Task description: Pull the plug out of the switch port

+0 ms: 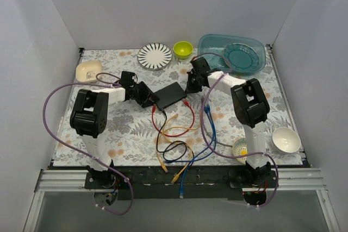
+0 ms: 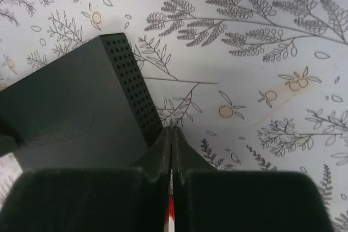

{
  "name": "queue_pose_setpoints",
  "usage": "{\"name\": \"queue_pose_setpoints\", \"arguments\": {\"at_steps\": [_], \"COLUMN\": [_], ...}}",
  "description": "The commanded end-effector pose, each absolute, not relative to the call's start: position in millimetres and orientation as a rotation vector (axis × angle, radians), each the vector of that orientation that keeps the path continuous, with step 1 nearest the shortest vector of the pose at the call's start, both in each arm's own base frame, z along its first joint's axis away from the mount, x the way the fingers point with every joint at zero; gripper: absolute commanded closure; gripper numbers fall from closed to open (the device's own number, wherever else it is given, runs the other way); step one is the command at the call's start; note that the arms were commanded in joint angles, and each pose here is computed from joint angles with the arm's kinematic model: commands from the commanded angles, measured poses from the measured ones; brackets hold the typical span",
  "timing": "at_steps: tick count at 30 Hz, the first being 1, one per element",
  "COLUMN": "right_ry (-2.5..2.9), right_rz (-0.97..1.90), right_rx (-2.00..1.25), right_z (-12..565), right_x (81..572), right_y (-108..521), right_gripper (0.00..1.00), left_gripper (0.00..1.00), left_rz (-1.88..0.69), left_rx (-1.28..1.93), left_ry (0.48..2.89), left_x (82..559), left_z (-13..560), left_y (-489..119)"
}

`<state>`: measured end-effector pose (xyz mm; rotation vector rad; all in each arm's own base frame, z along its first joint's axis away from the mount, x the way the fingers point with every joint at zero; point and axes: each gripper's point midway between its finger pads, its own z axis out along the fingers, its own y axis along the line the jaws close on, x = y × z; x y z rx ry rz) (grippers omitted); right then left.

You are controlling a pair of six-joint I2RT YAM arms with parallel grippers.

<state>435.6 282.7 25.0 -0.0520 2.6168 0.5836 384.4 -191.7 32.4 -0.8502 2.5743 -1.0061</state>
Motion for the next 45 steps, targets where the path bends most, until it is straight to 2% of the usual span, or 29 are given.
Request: {"name": "queue_pose_setpoints", "arguments": {"at_steps": [1,5,10,13,16,19,22,24,25,26,28,29,33,36,42,43,45], "right_ry": [2.705,2.718,2.709,2.693,2.601,2.450,2.329,2.317,2.309,2.340,2.313,2.342,2.333,2.322,2.424,2.440,2.485], "right_rz": [0.639,0.672,0.693,0.598,0.446,0.459,0.646,0.826,0.893,0.956,1.196,1.266,1.647,1.693,1.559,1.542,1.489], "right_rx": [-0.180,-0.239,-0.271,-0.239,-0.107,-0.047,-0.101,-0.166,-0.191,-0.211,-0.268,-0.272,-0.242,-0.207,-0.161,-0.146,-0.116], "right_z": [11.5,10.1,16.3,27.1,59.2,104.9,141.8,150.9,152.0,135.2,146.5,125.9,113.3,100.8,65.4,61.2,47.4], "right_x": [371.6,335.9,320.4,327.3,352.2,370.4,382.8,386.4,387.9,389.0,385.2,386.6,377.5,383.0,393.5,394.7,393.3], "right_y": [298.7,311.0,317.6,304.3,274.7,268.5,295.2,323.9,334.3,346.5,377.4,389.0,417.7,423.9,415.0,411.7,403.9], "right_gripper": [0.99,0.99,0.99,0.99,0.99,0.99,0.99,0.99,0.99,0.99,0.99,0.99,0.99,0.99,0.99,0.99,0.99], "left_gripper": [0.57,0.54,0.51,0.50,0.48,0.43,0.38,0.31,0.29,0.28,0.27,0.27,0.32,0.32,0.32,0.02,0.02], "left_rz": [-1.035,-1.083,-1.127,-1.088,-1.002,-0.882,-0.838,-0.872,-0.902,-0.937,-1.013,-1.113,-1.212,-1.238,-1.268,-1.306,-1.345], "left_rx": [-0.805,-0.774,-0.744,-0.745,-0.790,-0.825,-0.781,-0.750,-0.732,-0.734,-0.691,-0.652,-0.677,-0.709,-0.721,-0.702,-0.695], "left_ry": [2.632,2.625,2.584,2.538,2.424,2.304,2.227,2.204,2.171,2.205,2.177,2.215,2.206,2.187,2.278,2.286,2.289], "left_x": [391.7,410.7,443.2,462.8,480.7,484.3,477.5,464.4,459.2,443.3,440.7,430.1,416.7,415.6,416.9,414.7,413.6], "left_z": [18.0,21.3,32.3,43.8,75.8,111.1,138.0,132.2,141.6,125.5,129.3,126.1,116.7,113.8,81.9,81.1,77.4], "left_y": [-201.3,-210.5,-219.5,-213.0,-185.9,-154.7,-140.9,-142.0,-140.7,-143.2,-143.8,-153.8,-149.5,-141.4,-143.7,-147.4,-151.4]}}
